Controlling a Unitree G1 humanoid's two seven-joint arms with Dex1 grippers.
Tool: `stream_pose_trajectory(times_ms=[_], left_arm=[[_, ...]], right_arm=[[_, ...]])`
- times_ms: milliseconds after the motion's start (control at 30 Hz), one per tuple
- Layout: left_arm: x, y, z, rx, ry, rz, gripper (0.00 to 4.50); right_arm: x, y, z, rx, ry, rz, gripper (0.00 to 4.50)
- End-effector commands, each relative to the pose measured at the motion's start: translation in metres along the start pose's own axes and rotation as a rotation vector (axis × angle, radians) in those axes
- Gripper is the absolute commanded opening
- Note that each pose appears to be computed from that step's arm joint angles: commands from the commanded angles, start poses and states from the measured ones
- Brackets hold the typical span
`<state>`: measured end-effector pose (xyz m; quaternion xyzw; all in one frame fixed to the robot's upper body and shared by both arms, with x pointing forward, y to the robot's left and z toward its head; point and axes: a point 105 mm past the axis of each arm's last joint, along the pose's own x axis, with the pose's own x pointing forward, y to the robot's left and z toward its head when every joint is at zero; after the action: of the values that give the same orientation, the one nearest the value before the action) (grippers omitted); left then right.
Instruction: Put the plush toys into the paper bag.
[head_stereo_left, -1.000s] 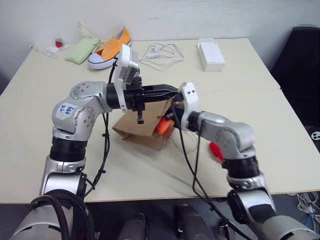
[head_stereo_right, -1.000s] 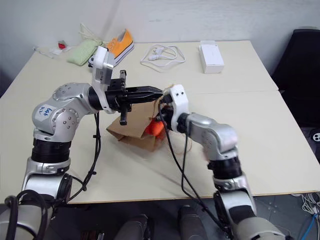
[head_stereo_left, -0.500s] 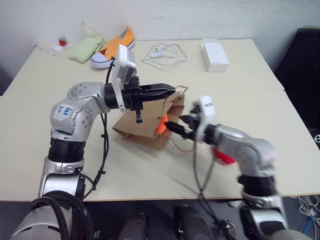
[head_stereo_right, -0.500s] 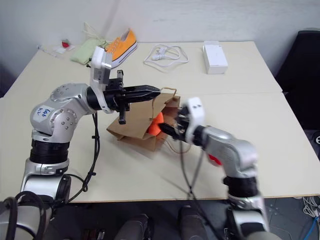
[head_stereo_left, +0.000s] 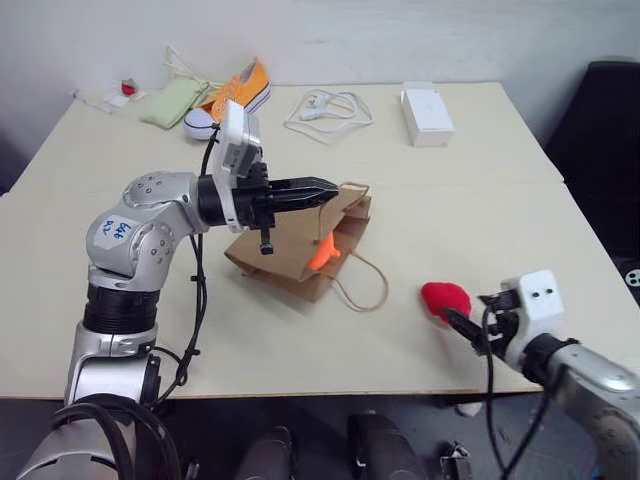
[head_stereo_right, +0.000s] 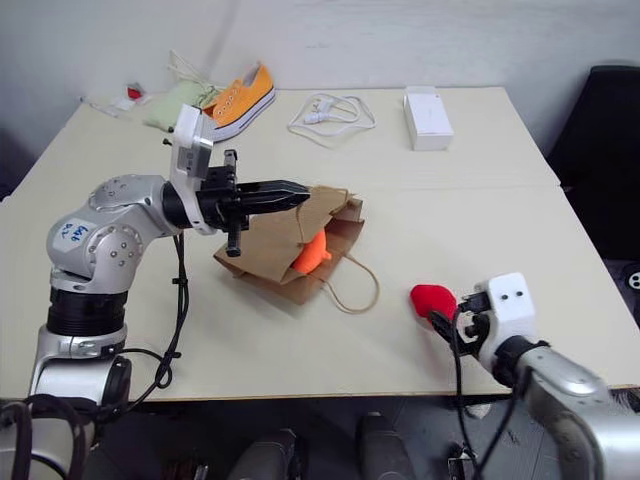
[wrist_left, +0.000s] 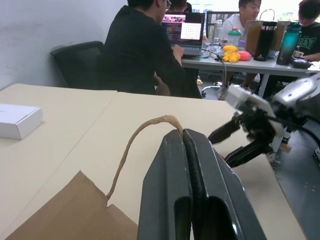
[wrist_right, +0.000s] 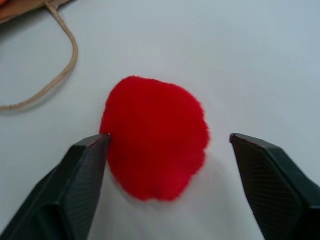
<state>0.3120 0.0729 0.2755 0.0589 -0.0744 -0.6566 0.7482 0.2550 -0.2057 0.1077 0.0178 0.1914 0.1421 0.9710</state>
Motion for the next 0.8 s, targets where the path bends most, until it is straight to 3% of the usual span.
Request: stream_pose_trajectory(times_ms=[33,233,300,400,567,700,800], left_arm=[[0.001,0.001,0.012,0.05,-0.011,-0.017,0.0],[-0.001,0.003,0.013,0.057,-0.007,-0.016,0.0],[-0.001,0.002,0.013,0.058,-0.006,-0.015,0.0],[0.001,0.001,0.013,0.057,-0.011,-0.02,0.0],[0.005,-0.002,0.016,0.06,-0.018,-0.037,0.0],[0.004,-0.006,0.016,0.055,-0.017,-0.046,0.0],[0.002,-0.011,0.017,0.051,-0.016,-0.055,0.0]], right_arm=[[0.009,-0.003,0.002,0.023,-0.032,-0.012,2.59],[0.007,0.002,0.003,0.004,-0.041,0.026,0.65],[0.011,0.02,0.026,-0.012,-0.114,0.13,0.28],[0.027,0.055,0.053,-0.047,-0.167,0.307,0.24],[0.079,0.095,0.09,-0.06,-0.188,0.418,0.24],[0.123,0.107,0.114,-0.013,-0.19,0.397,0.24],[0.15,0.11,0.13,0.148,-0.194,0.368,0.24]])
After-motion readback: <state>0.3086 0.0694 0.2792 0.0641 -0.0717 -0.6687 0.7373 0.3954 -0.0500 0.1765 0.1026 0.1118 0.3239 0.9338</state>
